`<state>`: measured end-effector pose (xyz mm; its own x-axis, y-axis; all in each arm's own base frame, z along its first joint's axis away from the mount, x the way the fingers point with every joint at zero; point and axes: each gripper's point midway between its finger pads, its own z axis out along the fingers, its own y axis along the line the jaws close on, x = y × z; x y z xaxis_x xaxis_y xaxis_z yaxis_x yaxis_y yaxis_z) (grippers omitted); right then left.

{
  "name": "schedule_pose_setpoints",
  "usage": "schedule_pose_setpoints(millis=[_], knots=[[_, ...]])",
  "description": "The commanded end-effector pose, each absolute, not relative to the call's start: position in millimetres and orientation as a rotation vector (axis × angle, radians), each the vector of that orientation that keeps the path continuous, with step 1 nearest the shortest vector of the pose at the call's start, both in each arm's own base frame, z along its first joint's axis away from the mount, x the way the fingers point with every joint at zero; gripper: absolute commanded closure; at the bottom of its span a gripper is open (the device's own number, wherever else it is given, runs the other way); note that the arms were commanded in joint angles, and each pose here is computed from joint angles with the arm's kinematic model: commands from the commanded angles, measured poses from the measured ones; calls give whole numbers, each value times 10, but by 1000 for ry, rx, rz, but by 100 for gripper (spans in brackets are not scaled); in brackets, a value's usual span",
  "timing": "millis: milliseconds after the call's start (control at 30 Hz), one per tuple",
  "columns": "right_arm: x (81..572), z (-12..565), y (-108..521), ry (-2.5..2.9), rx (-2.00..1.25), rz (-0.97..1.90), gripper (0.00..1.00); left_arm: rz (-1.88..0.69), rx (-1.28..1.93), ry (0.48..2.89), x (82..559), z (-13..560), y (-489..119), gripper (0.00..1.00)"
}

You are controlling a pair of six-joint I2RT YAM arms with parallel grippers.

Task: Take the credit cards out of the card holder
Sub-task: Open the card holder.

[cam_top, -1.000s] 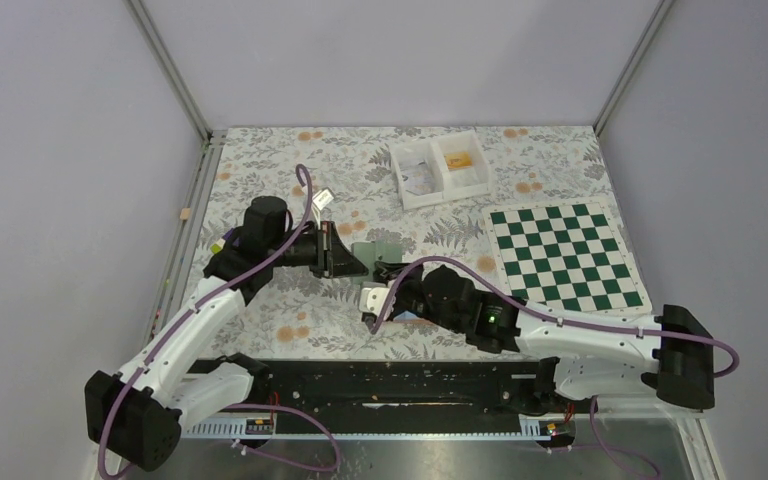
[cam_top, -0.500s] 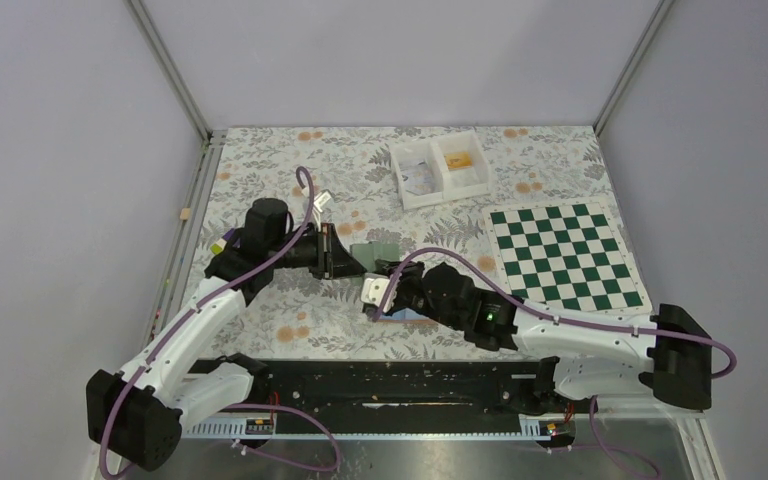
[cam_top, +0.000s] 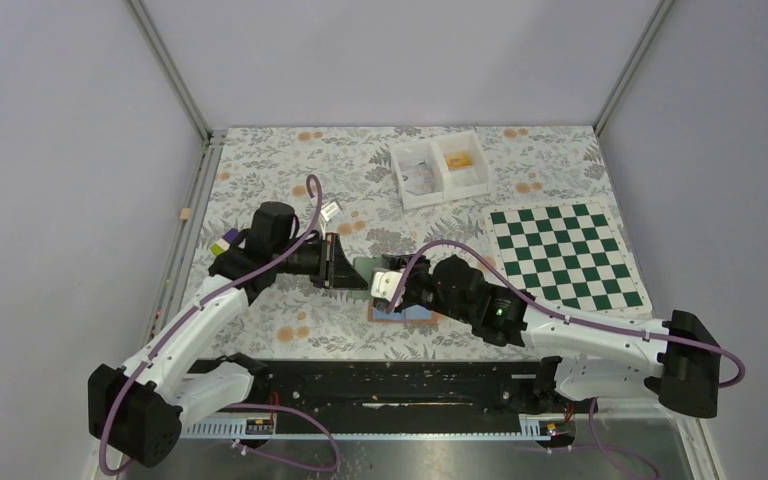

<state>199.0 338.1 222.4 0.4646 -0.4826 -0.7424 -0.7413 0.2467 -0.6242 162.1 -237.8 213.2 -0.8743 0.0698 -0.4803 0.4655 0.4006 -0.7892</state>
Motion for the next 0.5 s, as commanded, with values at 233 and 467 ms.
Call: schedule_pose_setpoints(millis=[233, 467], knots=[[2104, 2012, 3402, 1225, -1431, 218, 41, -1688, 610, 2209, 1343, 2434, -2481, 100], [2188, 2007, 3448, 1264, -1386, 207, 81, -1710, 599, 2191, 1312, 2500, -2477, 100]])
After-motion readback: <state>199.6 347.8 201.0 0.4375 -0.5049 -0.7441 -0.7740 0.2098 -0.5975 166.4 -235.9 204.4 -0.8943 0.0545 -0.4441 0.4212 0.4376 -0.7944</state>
